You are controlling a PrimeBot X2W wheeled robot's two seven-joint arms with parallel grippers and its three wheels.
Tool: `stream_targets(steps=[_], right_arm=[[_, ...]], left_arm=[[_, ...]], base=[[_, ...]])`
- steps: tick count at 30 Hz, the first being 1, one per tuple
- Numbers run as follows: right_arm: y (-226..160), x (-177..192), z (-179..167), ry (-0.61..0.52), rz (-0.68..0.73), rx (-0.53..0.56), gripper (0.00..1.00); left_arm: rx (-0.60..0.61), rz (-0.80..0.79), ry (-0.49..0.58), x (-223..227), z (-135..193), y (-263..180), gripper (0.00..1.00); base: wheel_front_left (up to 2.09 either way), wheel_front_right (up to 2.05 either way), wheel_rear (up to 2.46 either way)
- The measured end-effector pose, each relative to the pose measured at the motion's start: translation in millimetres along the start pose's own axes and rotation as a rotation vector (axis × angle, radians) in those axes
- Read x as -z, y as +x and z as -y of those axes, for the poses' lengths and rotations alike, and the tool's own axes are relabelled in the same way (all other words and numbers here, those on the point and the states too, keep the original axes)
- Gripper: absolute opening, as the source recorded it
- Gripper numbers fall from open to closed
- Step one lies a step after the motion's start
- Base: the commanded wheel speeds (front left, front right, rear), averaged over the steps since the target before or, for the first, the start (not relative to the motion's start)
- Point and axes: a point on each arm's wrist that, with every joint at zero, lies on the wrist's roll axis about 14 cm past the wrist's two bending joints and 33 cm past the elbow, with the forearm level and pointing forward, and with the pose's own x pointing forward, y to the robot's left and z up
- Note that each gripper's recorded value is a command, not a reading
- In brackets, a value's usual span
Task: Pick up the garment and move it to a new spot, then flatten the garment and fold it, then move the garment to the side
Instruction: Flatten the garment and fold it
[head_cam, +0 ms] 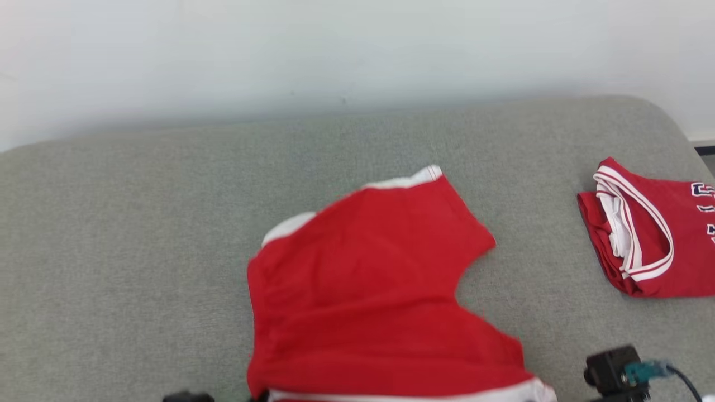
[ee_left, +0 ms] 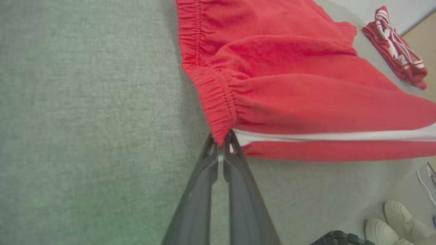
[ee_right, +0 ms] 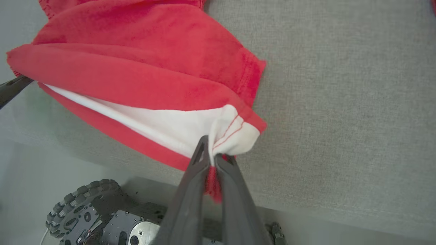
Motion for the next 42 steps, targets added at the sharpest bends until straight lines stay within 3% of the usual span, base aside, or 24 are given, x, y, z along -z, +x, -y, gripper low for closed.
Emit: stream_targets(steps=[4,10,16,30,42], right_arm=[[-11,12,-2,0.011,-0.036,0.006,0.0],[-17,-28,-4,-0.041,0.105,0.008,0.0],[-5,-71,-2,-0.168,0.166,-0.007,0.0],[59,-172,2,-0.316,0.259,-0.03,0.0],[132,-212,12,-0.321,0.268,-0.005,0.0]], left_arm=[[0.008,-0.053,-0.012,15,5,-16,0.0],[0.024,0.025,-0.027,-6,11,-22,0.0],[0.041,0.096,-0.05,-33,18,-12,0.0],[0.005,0.191,-0.061,-92,5,35,0.0],[-0.117,0.206,-0.077,-108,-28,72,0.0]], base=[[0.0,0.0,0.0],[0.0,0.0,0.0],[0.0,0.0,0.0],[0.0,0.0,0.0],[0.0,0.0,0.0]])
